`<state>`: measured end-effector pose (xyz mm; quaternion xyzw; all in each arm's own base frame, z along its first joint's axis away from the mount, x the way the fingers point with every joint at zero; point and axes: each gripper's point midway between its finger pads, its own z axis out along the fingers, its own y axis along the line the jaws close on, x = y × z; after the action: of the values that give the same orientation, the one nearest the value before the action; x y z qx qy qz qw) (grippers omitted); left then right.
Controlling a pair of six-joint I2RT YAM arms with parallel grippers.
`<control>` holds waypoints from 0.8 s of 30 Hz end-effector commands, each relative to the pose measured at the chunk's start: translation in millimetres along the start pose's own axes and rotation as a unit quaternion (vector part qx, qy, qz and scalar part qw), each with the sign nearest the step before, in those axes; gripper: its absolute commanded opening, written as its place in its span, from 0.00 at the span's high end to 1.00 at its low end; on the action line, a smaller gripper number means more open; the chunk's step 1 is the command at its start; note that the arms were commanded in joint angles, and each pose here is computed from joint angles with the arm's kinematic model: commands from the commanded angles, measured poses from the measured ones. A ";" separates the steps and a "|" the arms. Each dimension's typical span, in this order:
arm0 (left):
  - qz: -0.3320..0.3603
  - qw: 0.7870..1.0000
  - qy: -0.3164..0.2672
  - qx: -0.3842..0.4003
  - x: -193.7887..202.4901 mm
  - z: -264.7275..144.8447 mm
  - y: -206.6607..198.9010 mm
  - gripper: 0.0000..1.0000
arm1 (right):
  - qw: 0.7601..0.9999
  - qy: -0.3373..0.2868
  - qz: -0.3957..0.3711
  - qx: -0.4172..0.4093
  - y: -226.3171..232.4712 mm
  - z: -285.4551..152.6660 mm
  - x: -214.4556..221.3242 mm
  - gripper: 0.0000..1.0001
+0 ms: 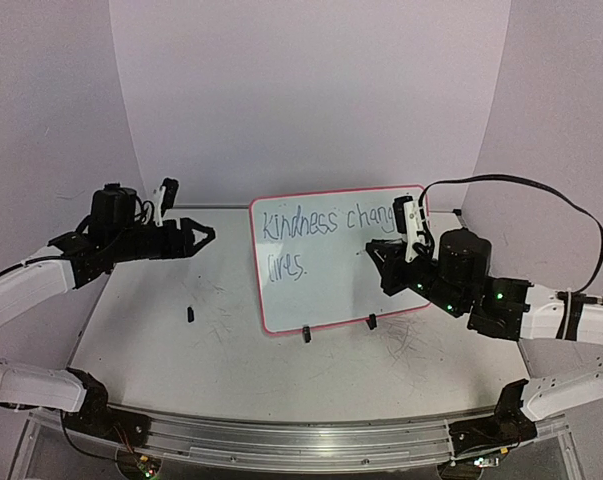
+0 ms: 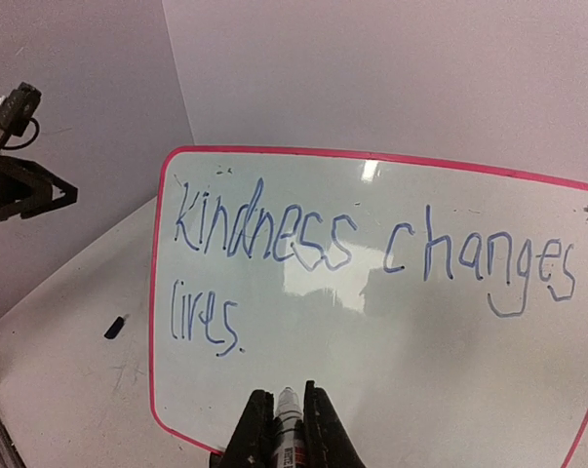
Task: Write a sentence on the whiteboard
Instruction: Pick up the pen cap from the center of the board.
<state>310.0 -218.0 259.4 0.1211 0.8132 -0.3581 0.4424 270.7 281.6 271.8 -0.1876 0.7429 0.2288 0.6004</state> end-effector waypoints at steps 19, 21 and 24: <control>-0.176 0.882 0.237 -0.368 162.5 24.6 156.5 0.47 | 0.999 -0.019 -0.001 -0.027 3.3 -16.3 -9.1 1.00; -0.168 0.881 0.241 -0.371 165.6 30.6 161.6 0.49 | 0.999 -0.020 -0.001 -0.029 3.8 -17.2 -9.6 1.00; -0.160 0.879 0.250 -0.373 170.3 41.0 166.9 0.53 | 0.999 -0.021 -0.001 -0.029 3.7 -17.4 -10.4 1.00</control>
<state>296.6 -138.6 23.0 -0.1152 0.9818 -0.0550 0.1404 258.4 277.7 277.8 -0.2062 0.7297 0.2450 0.6042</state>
